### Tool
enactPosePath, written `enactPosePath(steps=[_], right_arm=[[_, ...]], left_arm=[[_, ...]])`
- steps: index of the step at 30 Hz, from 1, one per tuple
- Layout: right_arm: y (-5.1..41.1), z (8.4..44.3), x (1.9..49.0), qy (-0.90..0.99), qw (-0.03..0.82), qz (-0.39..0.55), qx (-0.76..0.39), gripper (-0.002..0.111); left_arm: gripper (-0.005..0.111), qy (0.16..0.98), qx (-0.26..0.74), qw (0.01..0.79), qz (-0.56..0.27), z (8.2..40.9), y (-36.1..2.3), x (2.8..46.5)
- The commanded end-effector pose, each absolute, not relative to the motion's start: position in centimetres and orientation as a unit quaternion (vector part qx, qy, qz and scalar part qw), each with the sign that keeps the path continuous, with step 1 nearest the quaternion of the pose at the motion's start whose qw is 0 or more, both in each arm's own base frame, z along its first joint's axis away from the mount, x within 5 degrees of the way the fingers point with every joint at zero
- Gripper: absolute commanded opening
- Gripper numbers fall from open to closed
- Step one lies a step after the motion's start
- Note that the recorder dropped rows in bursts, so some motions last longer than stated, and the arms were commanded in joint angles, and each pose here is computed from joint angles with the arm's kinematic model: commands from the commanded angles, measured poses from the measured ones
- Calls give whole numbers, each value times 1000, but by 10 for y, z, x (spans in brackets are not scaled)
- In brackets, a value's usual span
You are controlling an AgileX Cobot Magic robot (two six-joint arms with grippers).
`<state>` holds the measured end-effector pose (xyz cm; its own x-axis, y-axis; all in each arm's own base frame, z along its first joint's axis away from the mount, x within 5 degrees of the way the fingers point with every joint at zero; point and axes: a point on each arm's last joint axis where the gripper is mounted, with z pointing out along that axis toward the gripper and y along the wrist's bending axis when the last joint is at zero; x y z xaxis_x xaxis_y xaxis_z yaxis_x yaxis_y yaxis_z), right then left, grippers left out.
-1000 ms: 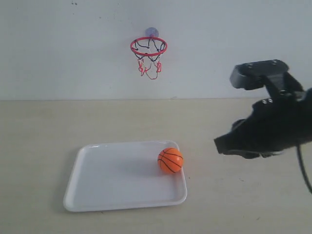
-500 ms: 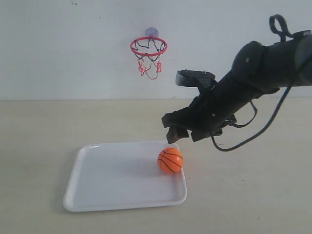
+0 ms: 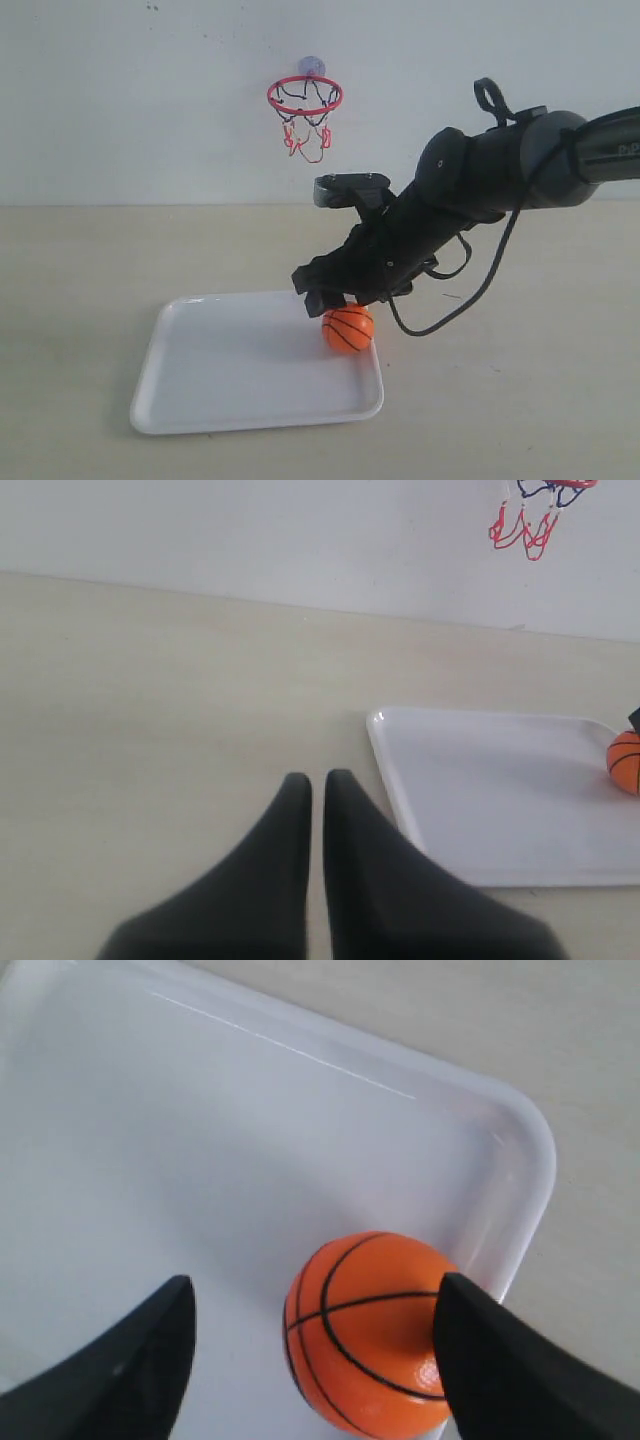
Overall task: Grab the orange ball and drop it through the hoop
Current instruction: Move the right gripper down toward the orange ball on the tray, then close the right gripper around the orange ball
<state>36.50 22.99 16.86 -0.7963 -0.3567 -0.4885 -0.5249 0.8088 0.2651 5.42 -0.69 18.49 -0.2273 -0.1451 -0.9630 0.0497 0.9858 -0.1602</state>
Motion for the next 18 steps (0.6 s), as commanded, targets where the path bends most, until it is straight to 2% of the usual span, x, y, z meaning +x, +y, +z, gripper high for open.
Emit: enactPosePath(steps=[1,4,13,16,17,18], right_arm=[[231,165,367,924,220,184,-255,75],[231,165,366,924,212,184,-259,79],[230,147,365,930,186,174,-265,74],[229,146,365,929,187,167,-273,50],[228,146,365,929,185,164,-276,34],[228,146,365,929,185,163,-277,24]], left_arm=[[4,775,-33,626,-80,187,-7,54],[4,775,-33,626,-80,187,-7,54],[4,775,-33,626,-80,187,-7,54],[4,775,-33,626,-80,187,-7,54],[4,775,-33,626,-80,187,-7,54],[4,775,-33,626,-80,187,-7,54]])
